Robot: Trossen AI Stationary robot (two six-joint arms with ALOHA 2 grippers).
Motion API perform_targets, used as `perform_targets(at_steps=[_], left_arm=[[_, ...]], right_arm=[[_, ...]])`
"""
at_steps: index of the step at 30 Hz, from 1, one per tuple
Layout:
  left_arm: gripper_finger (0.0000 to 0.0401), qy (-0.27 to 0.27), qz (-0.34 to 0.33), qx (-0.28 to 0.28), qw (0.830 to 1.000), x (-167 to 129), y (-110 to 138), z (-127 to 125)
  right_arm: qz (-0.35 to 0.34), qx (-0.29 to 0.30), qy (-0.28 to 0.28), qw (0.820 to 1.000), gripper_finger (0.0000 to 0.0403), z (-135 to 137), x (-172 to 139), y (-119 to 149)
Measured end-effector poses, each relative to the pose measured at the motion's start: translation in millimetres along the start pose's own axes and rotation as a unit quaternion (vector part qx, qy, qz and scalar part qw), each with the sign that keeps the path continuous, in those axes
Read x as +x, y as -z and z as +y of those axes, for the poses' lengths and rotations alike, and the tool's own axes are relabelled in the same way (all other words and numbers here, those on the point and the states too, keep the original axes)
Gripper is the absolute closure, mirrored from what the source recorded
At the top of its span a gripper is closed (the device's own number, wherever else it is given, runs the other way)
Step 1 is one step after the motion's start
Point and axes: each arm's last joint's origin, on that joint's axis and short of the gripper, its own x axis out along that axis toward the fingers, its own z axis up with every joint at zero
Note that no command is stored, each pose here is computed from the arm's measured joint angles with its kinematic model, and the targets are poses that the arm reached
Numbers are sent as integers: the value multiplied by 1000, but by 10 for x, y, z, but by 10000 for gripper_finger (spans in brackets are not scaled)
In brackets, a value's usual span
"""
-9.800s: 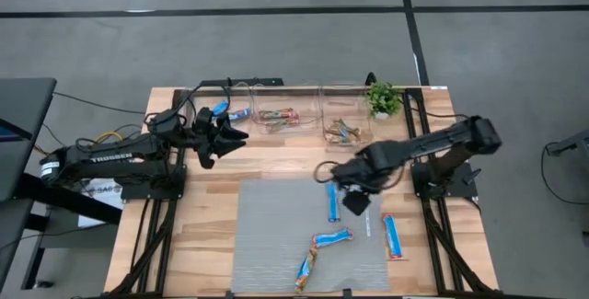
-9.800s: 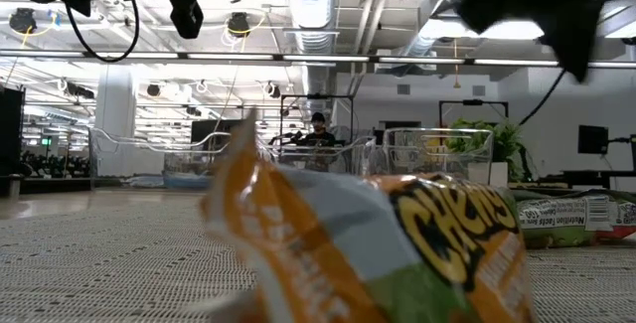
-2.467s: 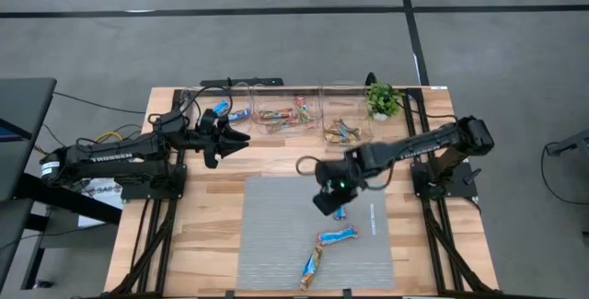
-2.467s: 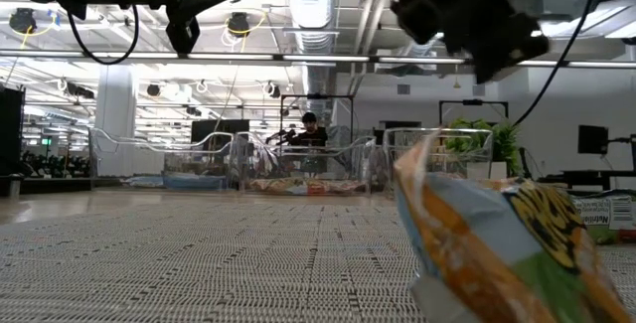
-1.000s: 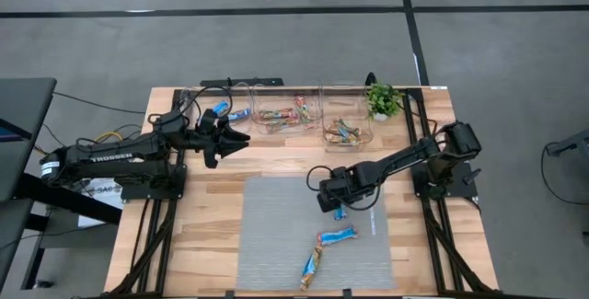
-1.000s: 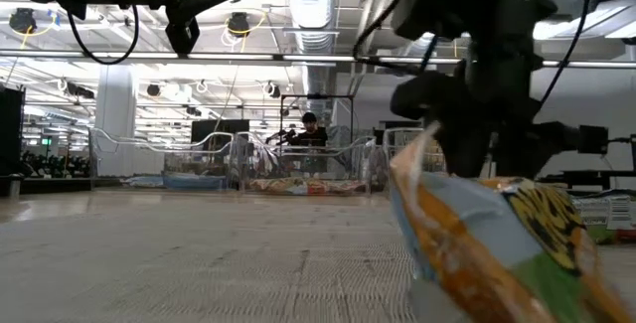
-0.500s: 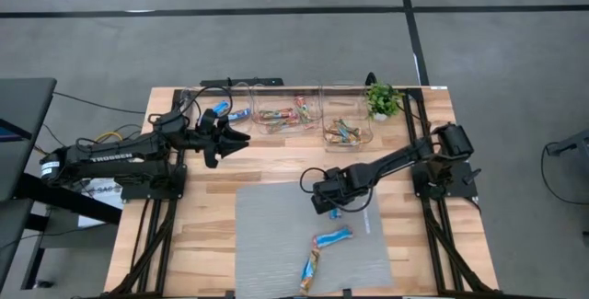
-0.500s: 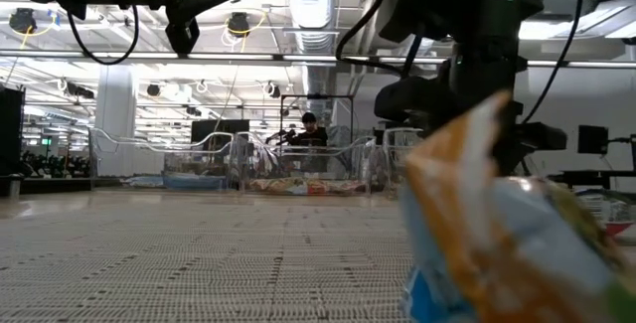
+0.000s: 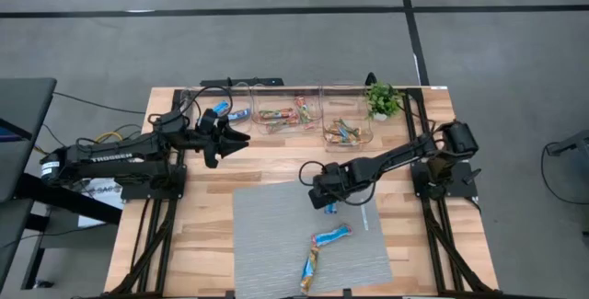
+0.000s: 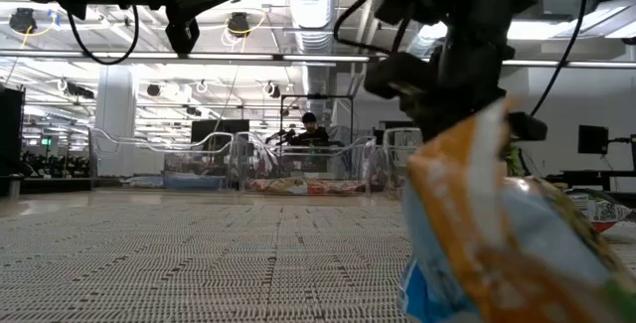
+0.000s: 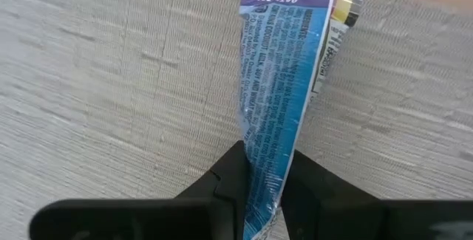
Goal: Pick and place Granola Bars by type
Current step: Put the blue granola bar into the left transparent bin
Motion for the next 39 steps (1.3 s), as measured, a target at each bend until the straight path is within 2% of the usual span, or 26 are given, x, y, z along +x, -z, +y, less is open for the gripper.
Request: perform_targets(at_steps=[6, 10, 13, 18, 20, 25, 32, 39], left_arm=[[253, 1, -1, 0, 1000, 0, -2, -1], [253, 1, -1, 0, 1000, 0, -2, -1], [253, 1, -1, 0, 1000, 0, -2, -1], [253, -10, -3, -20, 1000, 0, 2, 9], [253, -13, -5, -30, 999, 0, 2, 11], [253, -26, -12, -47, 998, 0, 0, 20], [253, -57, -17, -87, 994, 57, 30, 83], [253, -20, -19, -96, 995, 202, 34, 127]], right_arm=[[-22, -5, -47, 999, 347, 8, -237, -123], [-65, -33, -139, 988, 347, 113, -424, -283], [-120, -78, -231, 962, 347, 241, -571, -441], [-208, -122, -383, 892, 347, 426, -810, -723], [-227, -122, -418, 871, 347, 446, -877, -818], [-252, -125, -416, 865, 347, 406, -938, -993], [-303, -165, -417, 841, 347, 469, -1164, -1149], [-314, -191, -392, 843, 347, 509, -1317, -1228]])
